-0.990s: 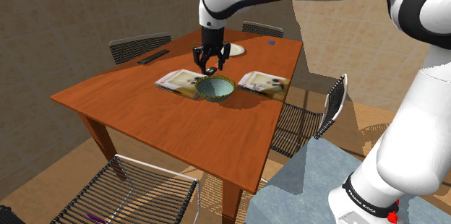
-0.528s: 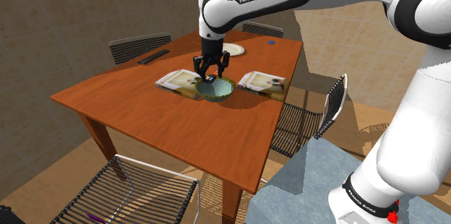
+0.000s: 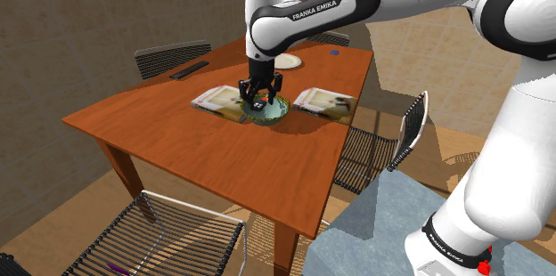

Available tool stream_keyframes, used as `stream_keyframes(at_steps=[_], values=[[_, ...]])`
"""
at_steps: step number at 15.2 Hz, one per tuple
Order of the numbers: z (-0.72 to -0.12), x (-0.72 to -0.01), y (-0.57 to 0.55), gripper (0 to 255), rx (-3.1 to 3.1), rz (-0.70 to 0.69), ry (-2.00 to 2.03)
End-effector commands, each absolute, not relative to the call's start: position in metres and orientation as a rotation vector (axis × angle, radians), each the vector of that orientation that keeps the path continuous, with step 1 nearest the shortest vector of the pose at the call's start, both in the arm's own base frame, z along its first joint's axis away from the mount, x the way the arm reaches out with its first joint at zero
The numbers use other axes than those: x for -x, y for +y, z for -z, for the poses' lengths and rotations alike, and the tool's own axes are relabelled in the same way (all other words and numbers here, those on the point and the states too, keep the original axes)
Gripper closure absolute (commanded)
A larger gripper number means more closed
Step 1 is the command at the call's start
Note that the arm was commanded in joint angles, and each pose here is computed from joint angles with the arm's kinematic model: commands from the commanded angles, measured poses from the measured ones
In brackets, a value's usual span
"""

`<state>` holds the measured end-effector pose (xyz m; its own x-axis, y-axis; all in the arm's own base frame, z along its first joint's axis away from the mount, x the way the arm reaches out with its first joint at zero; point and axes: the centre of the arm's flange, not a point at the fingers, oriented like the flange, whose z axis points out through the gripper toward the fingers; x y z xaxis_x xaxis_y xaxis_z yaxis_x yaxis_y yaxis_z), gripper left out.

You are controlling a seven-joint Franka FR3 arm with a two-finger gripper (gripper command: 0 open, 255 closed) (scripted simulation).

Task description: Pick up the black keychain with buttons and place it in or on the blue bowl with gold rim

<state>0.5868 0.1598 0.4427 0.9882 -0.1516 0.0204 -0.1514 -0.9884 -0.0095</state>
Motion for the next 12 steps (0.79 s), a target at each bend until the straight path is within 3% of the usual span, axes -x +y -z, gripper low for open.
stream_keyframes(at_steps=[1, 5, 6, 12], values=[[-0.442, -0.587, 0.16, 255, 3.124, 0.033, 0.238], [-0.442, -0.587, 0.16, 255, 3.124, 0.033, 0.238], [-0.442, -0.587, 0.16, 0, 3.124, 0.033, 0.238], [-0.455, -0.587, 0.16, 0, 3.124, 0.033, 0.238]])
